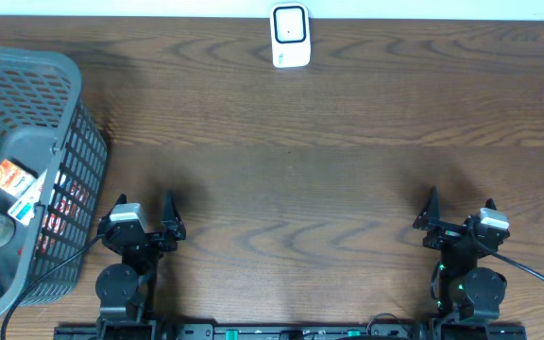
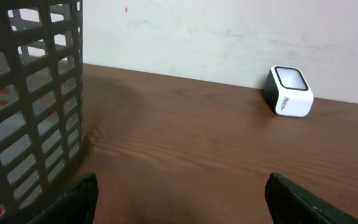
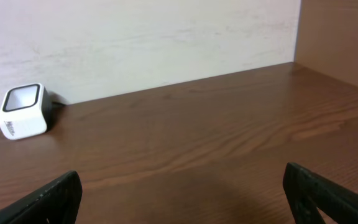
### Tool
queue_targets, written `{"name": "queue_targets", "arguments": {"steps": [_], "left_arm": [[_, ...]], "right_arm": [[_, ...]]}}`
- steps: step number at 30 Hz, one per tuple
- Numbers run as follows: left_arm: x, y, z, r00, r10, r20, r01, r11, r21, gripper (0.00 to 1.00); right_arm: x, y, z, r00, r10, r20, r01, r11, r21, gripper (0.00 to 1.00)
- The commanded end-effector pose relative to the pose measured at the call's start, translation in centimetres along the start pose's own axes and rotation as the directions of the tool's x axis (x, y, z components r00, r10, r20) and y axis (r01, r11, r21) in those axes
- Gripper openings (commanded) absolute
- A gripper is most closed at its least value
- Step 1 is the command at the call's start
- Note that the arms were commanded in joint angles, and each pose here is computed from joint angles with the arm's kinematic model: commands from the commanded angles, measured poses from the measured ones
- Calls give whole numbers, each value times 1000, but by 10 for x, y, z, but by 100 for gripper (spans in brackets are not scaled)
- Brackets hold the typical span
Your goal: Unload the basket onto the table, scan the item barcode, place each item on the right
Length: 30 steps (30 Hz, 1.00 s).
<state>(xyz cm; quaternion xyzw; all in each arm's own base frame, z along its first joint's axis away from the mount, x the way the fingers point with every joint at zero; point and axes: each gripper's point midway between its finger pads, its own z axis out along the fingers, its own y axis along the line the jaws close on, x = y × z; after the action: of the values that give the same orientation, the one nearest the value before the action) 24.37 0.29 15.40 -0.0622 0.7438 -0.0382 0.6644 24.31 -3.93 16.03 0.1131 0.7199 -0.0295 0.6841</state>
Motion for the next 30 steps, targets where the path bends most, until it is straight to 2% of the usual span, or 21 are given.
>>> {"name": "queue_targets", "arguments": {"steps": [1, 30], "left_arm": [[17, 6, 2, 999, -3, -41, 2, 1000, -26, 86], [17, 6, 2, 999, -3, -41, 2, 1000, -26, 86]], "right_arm": [[1, 2, 0, 1000, -14, -3, 14, 1000, -12, 99], [1, 2, 0, 1000, -14, -3, 14, 1000, -12, 99]]}}
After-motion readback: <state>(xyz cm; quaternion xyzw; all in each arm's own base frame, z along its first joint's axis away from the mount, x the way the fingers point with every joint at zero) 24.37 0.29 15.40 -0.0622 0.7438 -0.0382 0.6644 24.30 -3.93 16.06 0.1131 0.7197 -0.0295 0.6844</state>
